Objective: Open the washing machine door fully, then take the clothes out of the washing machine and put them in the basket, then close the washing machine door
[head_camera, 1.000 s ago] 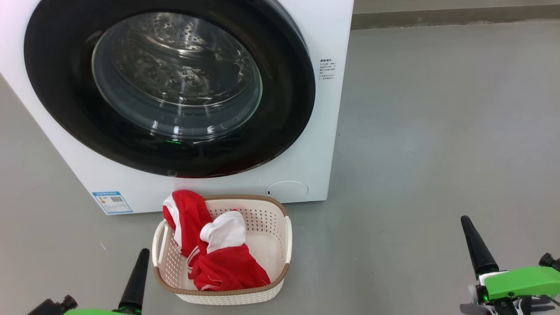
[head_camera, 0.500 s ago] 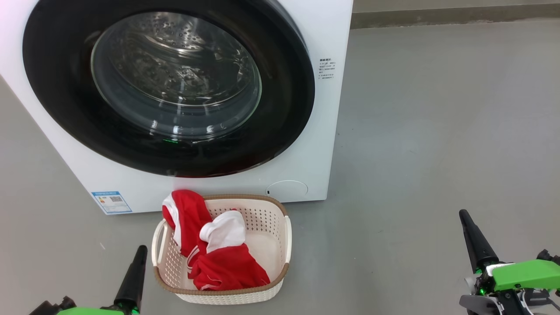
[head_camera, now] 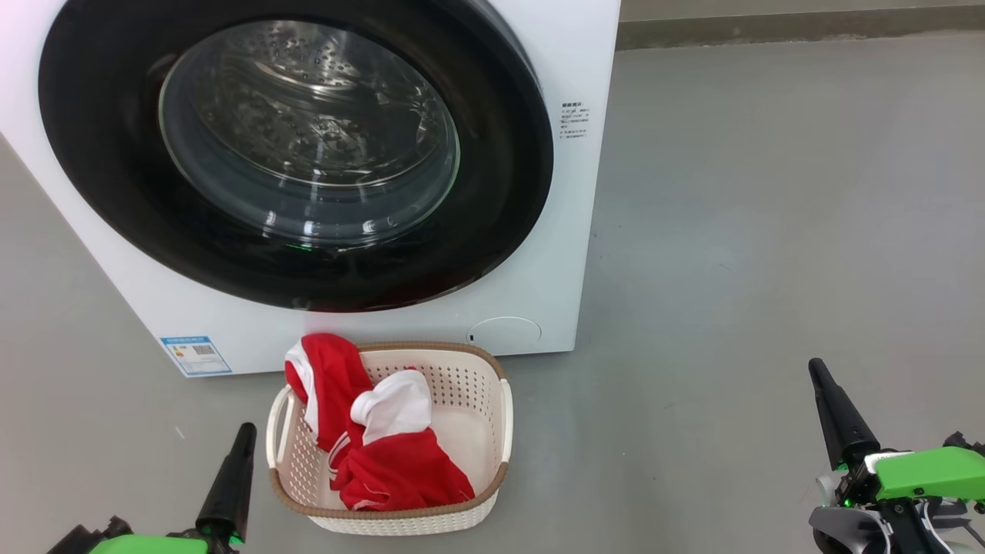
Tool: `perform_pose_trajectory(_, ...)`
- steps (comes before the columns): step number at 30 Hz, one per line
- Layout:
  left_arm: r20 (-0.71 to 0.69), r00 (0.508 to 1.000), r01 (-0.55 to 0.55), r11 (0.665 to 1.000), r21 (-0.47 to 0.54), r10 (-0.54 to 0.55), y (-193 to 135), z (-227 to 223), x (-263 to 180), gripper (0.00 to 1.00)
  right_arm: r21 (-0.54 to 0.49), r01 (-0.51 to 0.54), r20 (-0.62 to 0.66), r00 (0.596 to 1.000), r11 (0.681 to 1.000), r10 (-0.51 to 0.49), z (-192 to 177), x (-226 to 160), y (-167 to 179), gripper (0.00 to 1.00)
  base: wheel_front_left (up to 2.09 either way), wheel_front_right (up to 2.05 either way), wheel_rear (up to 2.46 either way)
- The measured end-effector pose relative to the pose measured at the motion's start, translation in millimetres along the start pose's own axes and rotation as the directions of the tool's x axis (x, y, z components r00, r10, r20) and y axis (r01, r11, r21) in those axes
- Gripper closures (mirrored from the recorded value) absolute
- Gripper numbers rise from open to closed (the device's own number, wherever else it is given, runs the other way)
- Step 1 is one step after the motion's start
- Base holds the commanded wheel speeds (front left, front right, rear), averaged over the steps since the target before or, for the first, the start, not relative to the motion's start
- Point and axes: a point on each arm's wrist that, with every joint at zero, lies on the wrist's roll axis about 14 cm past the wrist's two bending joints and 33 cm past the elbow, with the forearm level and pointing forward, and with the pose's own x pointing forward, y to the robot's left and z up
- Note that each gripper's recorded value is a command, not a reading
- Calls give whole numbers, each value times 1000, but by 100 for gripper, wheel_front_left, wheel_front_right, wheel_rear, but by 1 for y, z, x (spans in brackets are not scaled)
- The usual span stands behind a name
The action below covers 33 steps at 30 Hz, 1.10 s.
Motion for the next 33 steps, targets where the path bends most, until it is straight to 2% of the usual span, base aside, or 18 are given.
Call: perform_pose_trajectory(33,1,1000,0,1000,-1,0,0,1,0,100,2,-4,1,1000,1000,4,1,1,1,100,0,0,0)
